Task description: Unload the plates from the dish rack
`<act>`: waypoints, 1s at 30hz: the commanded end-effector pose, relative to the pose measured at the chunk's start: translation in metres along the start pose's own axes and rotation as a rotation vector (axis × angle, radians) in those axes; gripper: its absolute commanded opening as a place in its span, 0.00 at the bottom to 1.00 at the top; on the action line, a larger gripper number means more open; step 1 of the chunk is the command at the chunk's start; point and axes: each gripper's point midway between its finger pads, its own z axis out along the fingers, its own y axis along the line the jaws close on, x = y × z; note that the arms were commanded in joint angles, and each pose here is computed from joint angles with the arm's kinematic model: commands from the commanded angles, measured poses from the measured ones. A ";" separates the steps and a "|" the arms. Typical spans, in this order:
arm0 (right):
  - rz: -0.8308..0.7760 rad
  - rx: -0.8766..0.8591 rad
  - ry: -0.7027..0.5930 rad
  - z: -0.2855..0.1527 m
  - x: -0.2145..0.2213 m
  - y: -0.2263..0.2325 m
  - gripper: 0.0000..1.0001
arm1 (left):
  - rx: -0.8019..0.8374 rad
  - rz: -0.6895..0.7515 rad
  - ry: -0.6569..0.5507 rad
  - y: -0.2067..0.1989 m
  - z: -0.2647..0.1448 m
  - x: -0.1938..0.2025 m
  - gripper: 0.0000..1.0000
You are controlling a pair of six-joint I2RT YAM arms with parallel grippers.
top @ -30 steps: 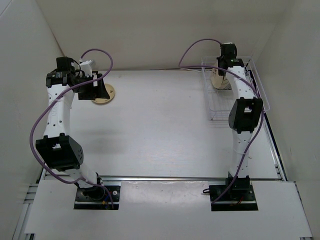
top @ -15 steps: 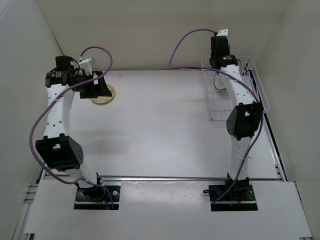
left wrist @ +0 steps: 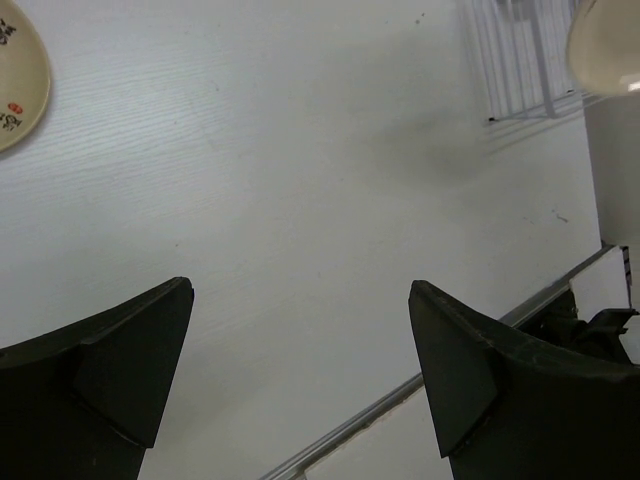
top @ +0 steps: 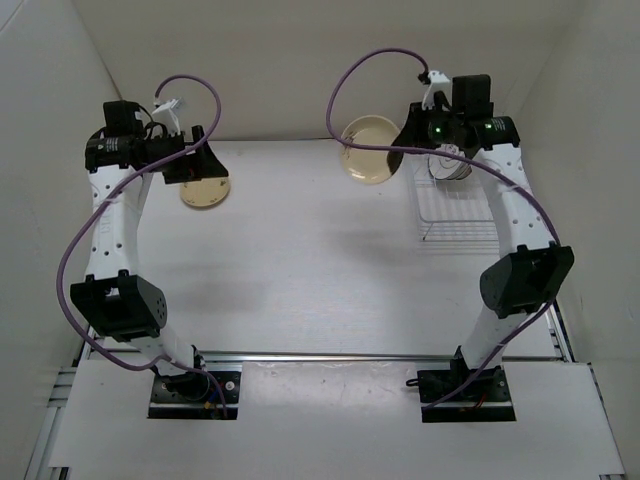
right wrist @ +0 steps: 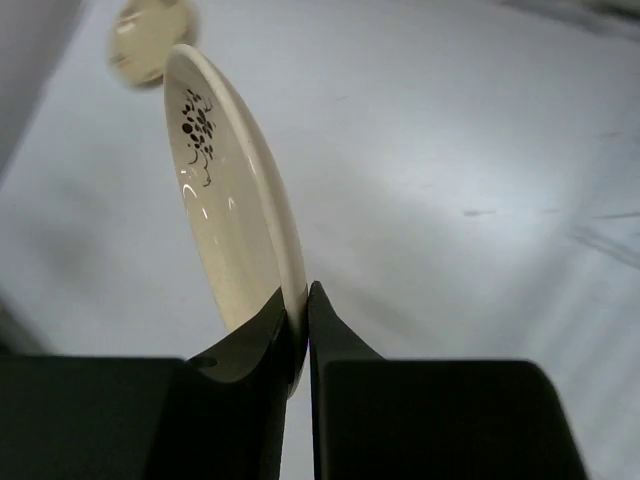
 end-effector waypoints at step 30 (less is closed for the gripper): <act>0.199 -0.966 0.385 0.065 0.095 0.187 0.01 | 0.370 0.123 0.160 -0.105 0.059 0.025 1.00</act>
